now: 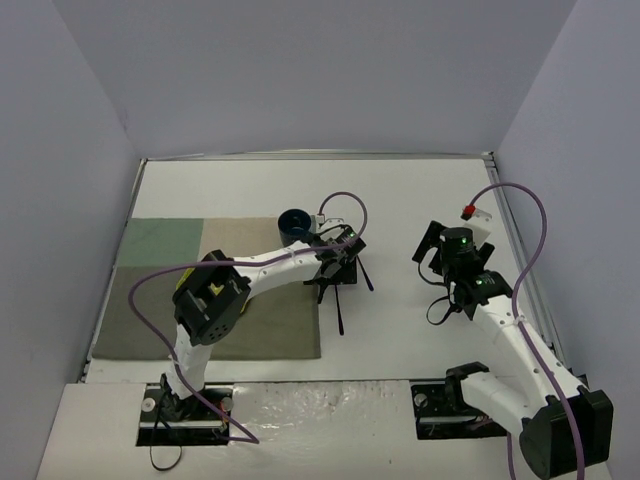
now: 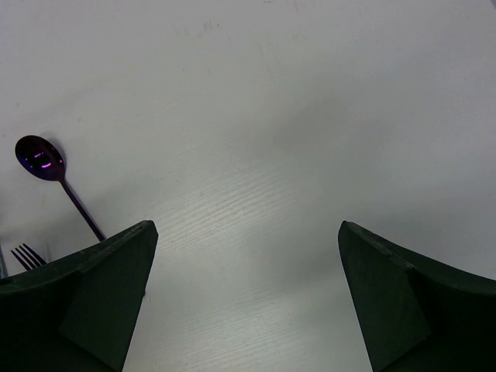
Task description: Set the dinner table for one person
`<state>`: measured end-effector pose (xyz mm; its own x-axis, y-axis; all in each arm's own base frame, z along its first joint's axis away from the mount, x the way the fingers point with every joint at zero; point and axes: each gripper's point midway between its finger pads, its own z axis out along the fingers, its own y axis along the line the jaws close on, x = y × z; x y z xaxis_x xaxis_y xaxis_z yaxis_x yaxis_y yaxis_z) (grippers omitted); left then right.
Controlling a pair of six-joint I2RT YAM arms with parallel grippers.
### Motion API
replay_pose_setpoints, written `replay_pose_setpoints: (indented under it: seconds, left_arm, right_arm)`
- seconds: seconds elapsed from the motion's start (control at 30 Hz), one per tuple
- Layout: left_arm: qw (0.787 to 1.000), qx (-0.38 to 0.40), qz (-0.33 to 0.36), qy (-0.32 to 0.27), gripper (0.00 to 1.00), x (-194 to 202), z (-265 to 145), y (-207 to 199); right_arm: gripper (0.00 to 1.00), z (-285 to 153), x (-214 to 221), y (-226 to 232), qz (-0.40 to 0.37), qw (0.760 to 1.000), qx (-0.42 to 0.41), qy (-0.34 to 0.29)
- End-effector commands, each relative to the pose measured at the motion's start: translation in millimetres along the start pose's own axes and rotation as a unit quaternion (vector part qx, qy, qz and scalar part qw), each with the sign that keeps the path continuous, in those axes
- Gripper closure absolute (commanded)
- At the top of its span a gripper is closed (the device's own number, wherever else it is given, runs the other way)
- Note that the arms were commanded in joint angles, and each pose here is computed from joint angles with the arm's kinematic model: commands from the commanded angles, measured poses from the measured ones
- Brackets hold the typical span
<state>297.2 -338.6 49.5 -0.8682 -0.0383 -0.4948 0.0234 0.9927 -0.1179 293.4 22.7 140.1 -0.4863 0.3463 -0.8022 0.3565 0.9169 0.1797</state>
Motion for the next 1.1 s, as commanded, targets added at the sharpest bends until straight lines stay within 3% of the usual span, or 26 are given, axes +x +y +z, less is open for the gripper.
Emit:
replay_pose_setpoints:
  seconds: [0.0,0.2,0.57,0.83,0.93,1.07]
  left_arm:
    - [0.999,0.043,-0.016,-0.021,0.34,-15.2,-16.5,-32.1]
    - [0.999,0.032,-0.011,-0.002,0.50,-2.9,-3.3,-31.0]
    - [1.000,0.005,-0.001,0.015,0.68,7.1,8.5,-23.0]
    - [0.999,-0.014,0.008,0.030,0.95,15.2,14.1,-15.0]
    - [0.999,-0.020,0.016,0.033,1.00,16.3,15.0,-11.3]
    - [0.999,-0.023,0.034,0.019,1.00,6.5,5.0,-7.4]
  right_arm:
    - [0.00,0.8,-4.0,1.4,0.002,1.000,-0.006,-0.009]
    - [0.00,1.2,-1.6,-1.4,0.003,1.000,-0.004,-0.008]
    - [0.00,1.3,-0.2,-2.9,0.005,1.000,-0.004,-0.009]
    - [0.00,0.4,-2.0,-3.3,0.008,1.000,-0.006,-0.013]
    - [0.00,0.2,-2.7,-3.1,0.010,1.000,-0.008,-0.015]
    - [0.00,0.4,-0.8,-2.5,0.010,1.000,-0.011,-0.013]
